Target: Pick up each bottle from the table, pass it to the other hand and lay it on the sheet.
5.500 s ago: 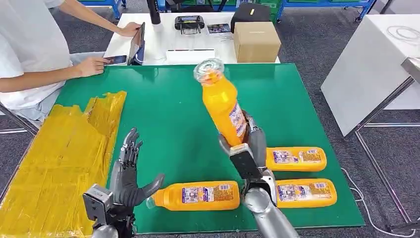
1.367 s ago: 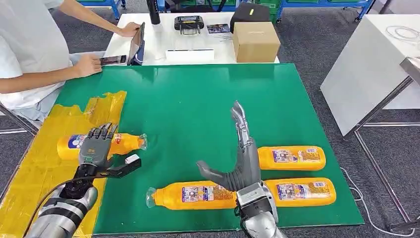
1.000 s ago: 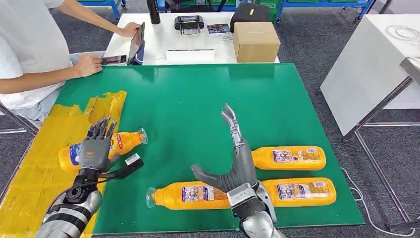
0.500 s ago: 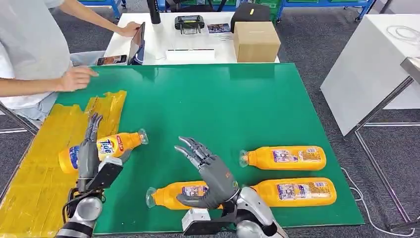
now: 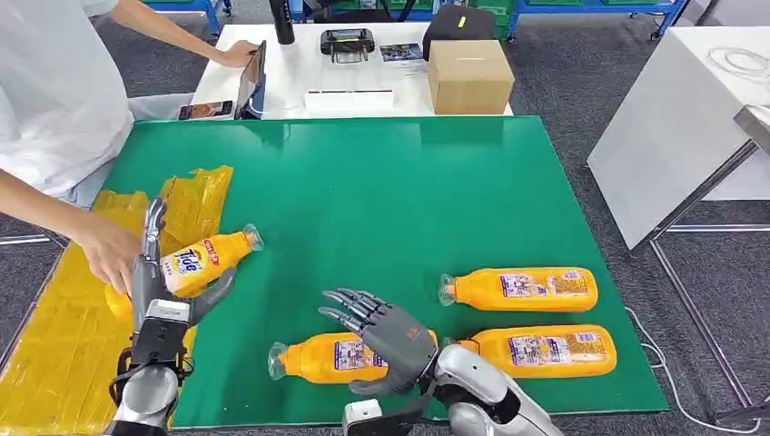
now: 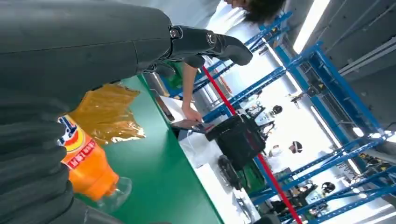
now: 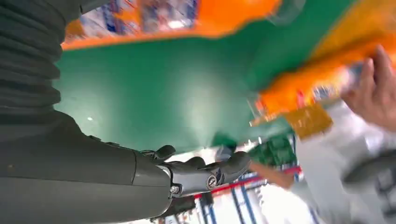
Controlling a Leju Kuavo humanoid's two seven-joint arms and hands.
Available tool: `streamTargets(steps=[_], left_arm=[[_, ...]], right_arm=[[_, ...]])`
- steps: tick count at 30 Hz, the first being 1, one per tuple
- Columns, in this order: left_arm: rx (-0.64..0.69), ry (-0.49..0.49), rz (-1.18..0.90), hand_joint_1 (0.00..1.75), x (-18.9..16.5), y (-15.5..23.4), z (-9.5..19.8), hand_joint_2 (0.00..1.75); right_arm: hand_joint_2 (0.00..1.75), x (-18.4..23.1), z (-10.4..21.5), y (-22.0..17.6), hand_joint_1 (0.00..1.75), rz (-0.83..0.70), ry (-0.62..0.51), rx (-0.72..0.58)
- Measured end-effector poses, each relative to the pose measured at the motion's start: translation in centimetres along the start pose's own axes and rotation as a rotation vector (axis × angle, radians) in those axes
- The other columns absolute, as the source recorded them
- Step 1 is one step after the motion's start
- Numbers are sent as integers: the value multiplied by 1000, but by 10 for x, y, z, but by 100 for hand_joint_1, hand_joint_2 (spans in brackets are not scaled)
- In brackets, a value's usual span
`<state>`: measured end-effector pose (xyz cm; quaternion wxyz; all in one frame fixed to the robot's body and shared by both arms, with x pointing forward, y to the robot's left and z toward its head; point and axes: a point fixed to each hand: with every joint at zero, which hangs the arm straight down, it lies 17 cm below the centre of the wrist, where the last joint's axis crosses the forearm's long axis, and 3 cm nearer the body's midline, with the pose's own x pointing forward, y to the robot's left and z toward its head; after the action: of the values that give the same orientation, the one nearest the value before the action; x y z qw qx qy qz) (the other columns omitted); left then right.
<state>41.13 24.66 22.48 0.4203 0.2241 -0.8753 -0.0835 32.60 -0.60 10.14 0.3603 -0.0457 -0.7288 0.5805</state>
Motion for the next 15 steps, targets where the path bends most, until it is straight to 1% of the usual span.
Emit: streamTargets(steps=[3, 12, 15], left_arm=[[-3, 0, 12, 0, 2, -3, 0, 175], [-3, 6, 36, 0, 3, -6, 1, 175], [0, 12, 47, 0, 3, -7, 1, 175]], right_arm=[[175, -10, 6, 9, 0, 34, 3, 51], [175, -24, 15, 20, 0, 79, 5, 124], [175, -35, 21, 23, 0, 113, 20, 157]])
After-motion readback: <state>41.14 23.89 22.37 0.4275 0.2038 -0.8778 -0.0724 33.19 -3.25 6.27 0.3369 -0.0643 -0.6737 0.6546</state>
